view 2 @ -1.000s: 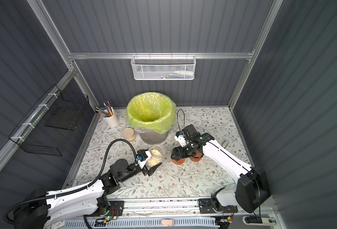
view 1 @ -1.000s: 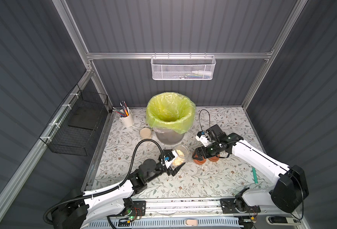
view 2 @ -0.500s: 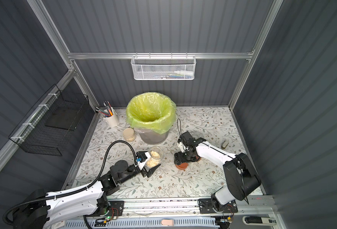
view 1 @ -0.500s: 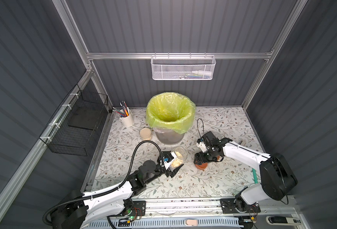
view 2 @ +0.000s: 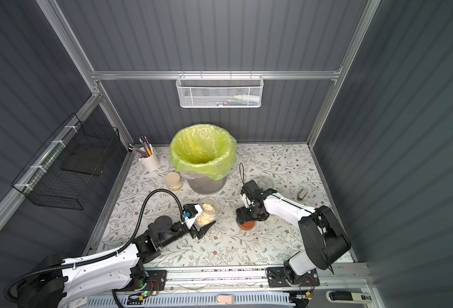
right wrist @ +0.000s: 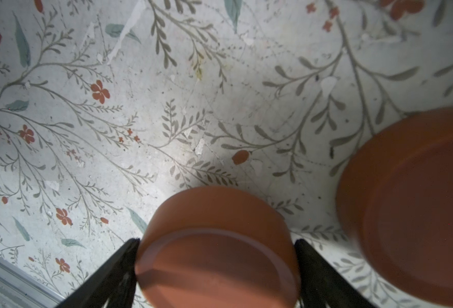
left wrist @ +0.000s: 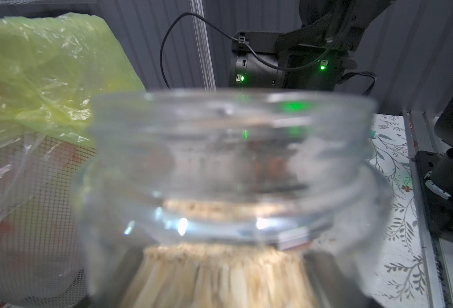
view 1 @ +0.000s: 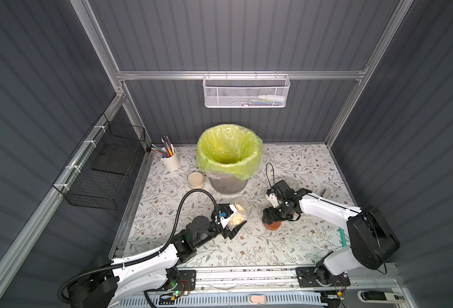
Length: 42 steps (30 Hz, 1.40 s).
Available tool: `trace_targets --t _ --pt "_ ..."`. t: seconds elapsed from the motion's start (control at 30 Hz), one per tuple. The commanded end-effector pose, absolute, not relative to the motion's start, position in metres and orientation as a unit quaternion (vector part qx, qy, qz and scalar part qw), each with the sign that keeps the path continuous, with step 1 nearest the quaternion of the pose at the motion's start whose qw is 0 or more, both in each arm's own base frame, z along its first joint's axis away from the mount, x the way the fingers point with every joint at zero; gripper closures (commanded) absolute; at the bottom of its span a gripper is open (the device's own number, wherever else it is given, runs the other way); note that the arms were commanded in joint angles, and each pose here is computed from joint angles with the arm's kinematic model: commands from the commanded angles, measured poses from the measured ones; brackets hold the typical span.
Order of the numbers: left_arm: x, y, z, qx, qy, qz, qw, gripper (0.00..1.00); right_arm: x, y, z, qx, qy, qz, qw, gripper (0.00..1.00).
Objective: Empty expired oatmeal from jars
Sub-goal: Place the lid at the center of the board.
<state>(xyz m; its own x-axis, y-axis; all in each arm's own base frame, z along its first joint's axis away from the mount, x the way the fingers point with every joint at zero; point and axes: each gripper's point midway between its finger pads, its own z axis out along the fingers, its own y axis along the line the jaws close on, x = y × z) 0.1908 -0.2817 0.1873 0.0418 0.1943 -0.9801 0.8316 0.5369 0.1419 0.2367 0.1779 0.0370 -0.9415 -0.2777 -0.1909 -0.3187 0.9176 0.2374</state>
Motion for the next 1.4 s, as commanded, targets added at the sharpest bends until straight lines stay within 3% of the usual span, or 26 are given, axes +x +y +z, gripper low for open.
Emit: trace_targets --t 0.0,1.0,1.07,1.37 --pt "0.194 -0.281 0.217 0.373 0.613 -0.282 0.636 0.88 0.235 0.175 0.029 -0.143 0.98 0.126 0.063 0.26" --pt "0.195 -0.283 0.221 0.373 0.611 -0.282 0.639 0.88 0.233 0.184 0.026 -0.143 0.983 0.112 0.041 0.07" --pt "0.195 -0.282 0.221 0.373 0.611 -0.281 0.639 0.88 0.234 0.186 0.029 -0.144 0.982 0.112 0.044 0.02" --pt "0.195 -0.279 0.224 0.37 0.609 -0.279 0.644 0.88 0.239 0.184 0.045 -0.143 0.983 0.102 0.061 0.01"
